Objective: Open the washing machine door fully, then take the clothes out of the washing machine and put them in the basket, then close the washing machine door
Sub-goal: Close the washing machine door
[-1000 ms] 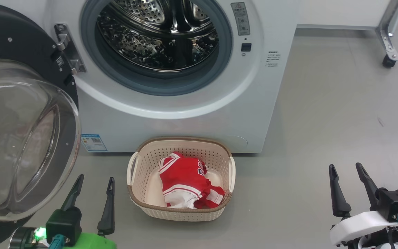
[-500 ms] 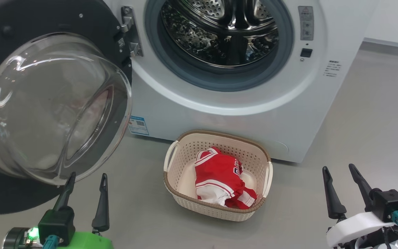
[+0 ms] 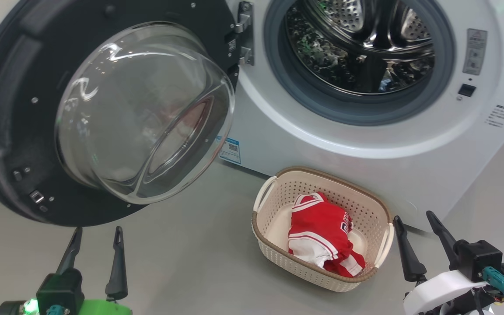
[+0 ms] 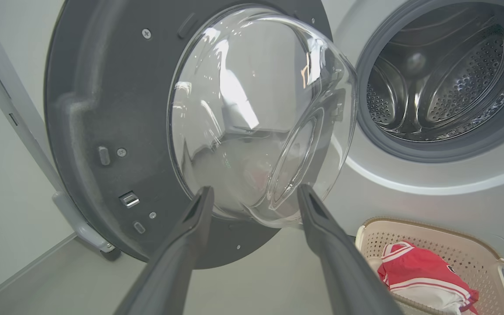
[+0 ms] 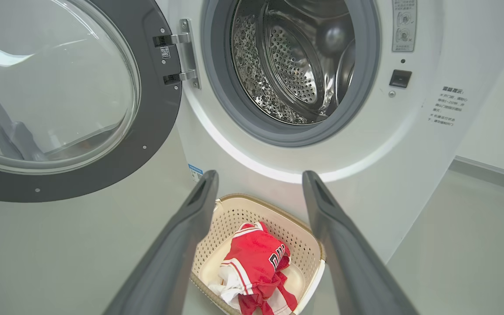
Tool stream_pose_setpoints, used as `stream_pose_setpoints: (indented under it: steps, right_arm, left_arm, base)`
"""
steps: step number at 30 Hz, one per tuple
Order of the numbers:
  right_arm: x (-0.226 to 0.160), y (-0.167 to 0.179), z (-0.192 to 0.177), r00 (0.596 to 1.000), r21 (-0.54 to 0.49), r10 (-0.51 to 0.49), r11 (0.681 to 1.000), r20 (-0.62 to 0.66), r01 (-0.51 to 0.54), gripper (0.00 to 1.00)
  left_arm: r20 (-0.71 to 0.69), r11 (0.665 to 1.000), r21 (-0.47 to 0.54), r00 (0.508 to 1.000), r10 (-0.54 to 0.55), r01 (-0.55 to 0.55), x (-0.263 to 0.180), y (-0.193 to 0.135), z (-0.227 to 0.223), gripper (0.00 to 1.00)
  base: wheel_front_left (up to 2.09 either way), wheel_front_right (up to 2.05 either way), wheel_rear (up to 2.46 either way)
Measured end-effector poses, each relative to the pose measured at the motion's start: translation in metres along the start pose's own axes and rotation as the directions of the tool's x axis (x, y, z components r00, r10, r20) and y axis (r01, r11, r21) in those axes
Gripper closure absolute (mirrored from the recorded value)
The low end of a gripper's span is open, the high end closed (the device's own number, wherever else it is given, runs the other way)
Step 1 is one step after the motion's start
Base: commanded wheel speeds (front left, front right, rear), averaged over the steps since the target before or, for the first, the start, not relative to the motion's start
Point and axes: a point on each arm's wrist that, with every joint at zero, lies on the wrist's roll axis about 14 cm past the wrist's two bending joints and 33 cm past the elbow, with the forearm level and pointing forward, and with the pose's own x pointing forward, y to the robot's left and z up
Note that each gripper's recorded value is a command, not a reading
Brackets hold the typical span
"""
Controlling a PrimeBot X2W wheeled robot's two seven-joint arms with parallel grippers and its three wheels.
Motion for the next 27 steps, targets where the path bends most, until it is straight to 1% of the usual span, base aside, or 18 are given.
stream_pose_setpoints:
  steps: [2,6,18,20,22,23,24,25,27]
  right_arm:
    - [0.004,0.01,-0.002,0.999,-0.001,0.034,0.999,-0.008,-0.034,0.0]
    - [0.008,0.018,-0.002,0.998,-0.004,0.059,0.998,-0.013,-0.059,0.0]
    - [0.009,0.02,-0.002,0.998,-0.01,0.067,0.998,-0.019,-0.067,0.0]
    - [0.009,0.02,-0.002,0.998,-0.011,0.066,0.998,-0.018,-0.067,0.0]
    - [0.009,0.02,-0.001,0.998,-0.011,0.066,0.998,-0.018,-0.066,0.0]
    - [0.009,0.02,-0.001,0.998,-0.011,0.066,0.998,-0.017,-0.066,0.0]
    - [0.009,0.02,-0.001,0.998,-0.011,0.066,0.998,-0.017,-0.066,0.0]
    - [0.009,0.02,-0.001,0.998,-0.011,0.066,0.998,-0.018,-0.066,0.0]
    - [0.009,0.02,-0.001,0.998,-0.011,0.066,0.998,-0.019,-0.066,0.0]
  left_arm:
    - [-0.006,0.999,0.002,0.999,0.036,-0.036,-0.007,0.011,-0.002,0.0]
    - [0.001,0.997,-0.001,0.997,0.074,-0.074,-0.013,0.022,-0.001,0.0]
    - [0.009,0.996,-0.013,0.996,0.091,-0.091,-0.015,0.025,-0.001,0.0]
    - [0.01,0.996,-0.014,0.996,0.094,-0.094,-0.016,0.025,0.0,0.51]
    - [0.009,0.995,-0.015,0.995,0.099,-0.099,-0.016,0.027,0.0,0.64]
    - [0.008,0.995,-0.015,0.995,0.101,-0.101,-0.016,0.027,-0.001,0.74]
    - [0.007,0.995,-0.015,0.995,0.102,-0.102,-0.017,0.028,-0.001,0.97]
    - [0.006,0.995,-0.015,0.995,0.103,-0.103,-0.017,0.028,-0.002,1.0]
    - [0.003,0.994,-0.015,0.995,0.104,-0.104,-0.018,0.028,-0.002,1.0]
  base:
    - [0.0,0.0,0.0]
    - [0.0,0.0,0.0]
    - [0.0,0.0,0.0]
    - [0.0,0.0,0.0]
    - [0.0,0.0,0.0]
    - [0.0,0.0,0.0]
    - [0.0,0.0,0.0]
    - [0.0,0.0,0.0]
    - [0.0,0.0,0.0]
